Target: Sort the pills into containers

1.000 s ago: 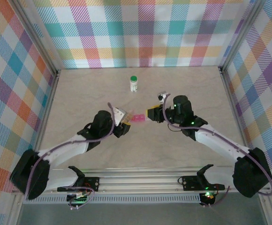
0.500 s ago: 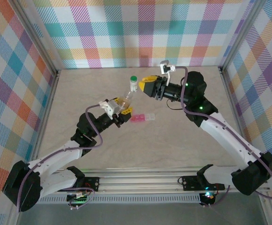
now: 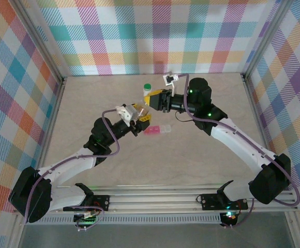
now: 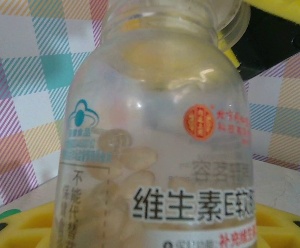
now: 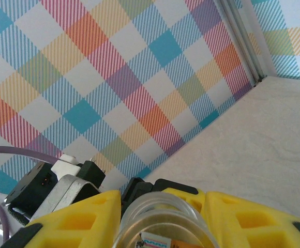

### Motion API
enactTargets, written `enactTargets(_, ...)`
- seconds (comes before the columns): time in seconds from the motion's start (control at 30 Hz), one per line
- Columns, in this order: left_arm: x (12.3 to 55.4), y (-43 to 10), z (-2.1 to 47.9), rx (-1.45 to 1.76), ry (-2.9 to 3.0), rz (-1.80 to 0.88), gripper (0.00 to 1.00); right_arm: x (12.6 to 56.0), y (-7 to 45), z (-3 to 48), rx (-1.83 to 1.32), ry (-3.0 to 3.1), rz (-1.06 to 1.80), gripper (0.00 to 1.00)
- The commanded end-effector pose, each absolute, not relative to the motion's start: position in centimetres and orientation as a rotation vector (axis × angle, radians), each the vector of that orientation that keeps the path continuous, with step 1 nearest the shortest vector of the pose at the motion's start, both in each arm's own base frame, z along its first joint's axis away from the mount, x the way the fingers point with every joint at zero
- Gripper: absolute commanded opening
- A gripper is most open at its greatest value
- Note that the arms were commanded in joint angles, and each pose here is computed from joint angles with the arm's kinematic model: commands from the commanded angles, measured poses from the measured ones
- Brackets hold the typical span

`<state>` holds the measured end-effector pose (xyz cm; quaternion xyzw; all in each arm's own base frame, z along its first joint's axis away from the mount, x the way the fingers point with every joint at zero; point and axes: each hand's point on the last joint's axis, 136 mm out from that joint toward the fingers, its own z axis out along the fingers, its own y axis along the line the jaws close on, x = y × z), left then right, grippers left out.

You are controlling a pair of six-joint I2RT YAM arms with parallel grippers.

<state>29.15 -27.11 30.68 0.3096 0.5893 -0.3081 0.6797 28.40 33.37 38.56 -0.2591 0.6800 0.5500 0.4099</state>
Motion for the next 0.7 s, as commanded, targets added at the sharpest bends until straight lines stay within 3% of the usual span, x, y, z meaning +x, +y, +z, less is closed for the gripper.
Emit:
enactTargets(0.0, 28.1, -27.5, 32.7, 0.701, 1.25, -0.717, 0.0, 27.8, 34.3, 38.5, -0.689, 1.707, 1.419, 0.1)
enactTargets(0.23, 27.5, -27.7, 33.0, 0.734, 1.244, -0.729, 0.0, 27.0, 35.8, 36.5, -0.786, 1.727, 1.441, 0.11)
enactTargets(0.67, 26.0, -28.2, 34.0, 0.833, 1.153, -0.726, 0.0, 18.7, 34.3, 30.3, -1.483, 1.607, 1.445, 0.13)
